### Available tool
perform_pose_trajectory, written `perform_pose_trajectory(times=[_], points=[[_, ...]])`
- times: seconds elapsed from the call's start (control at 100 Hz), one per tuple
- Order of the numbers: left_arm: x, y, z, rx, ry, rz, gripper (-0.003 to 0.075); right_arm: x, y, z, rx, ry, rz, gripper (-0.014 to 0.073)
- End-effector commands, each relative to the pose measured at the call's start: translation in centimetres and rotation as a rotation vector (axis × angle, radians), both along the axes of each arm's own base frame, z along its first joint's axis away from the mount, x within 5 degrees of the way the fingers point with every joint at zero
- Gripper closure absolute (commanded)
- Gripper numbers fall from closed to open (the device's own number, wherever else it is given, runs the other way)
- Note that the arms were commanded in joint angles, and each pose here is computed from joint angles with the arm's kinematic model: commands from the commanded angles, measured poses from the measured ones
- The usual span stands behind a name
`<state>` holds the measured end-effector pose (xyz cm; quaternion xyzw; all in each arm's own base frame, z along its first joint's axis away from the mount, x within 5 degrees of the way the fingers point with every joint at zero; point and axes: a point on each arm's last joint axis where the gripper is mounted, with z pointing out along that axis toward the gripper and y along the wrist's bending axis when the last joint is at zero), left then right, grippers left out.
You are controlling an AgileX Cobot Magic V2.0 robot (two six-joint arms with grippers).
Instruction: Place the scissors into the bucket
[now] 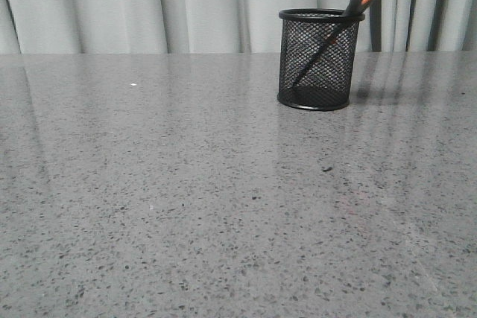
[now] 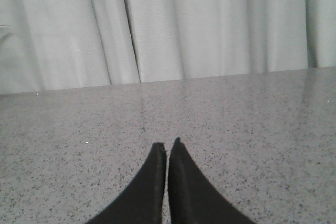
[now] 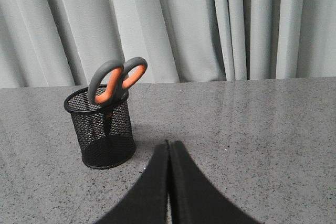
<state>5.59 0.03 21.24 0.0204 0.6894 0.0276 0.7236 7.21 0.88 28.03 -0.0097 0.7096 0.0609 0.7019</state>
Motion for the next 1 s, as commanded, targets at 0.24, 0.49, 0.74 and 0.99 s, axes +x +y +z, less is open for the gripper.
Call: perform_pose_trajectory(times=[0.24,0.49,0.74,0.99], points=[[-0.14,-0.04,-0.47,-0.010,-0.034,-0.009,0.0741,-0.01,-0.35,1.39,-0.003,-0.076,-0.039,0.0665],[-0.14,-0.04,-0.50,-0.010,-0.031,-0.009,0.0741,-0.01,-0.35,1.39,-0.003,-0.076,-0.039,0.0665],[-0.14,-0.04,-0.50,-0.010,-0.031,-0.009,0.0741,-0.01,-0.35,1.39,-0.003,-0.076,-0.039,0.0665],[-0.14,-0.04,-0.50,-0.010,-0.031,-0.009,0.0741,-0.01,-0.35,1.39,-0.003,-0.076,-0.039,0.0665]])
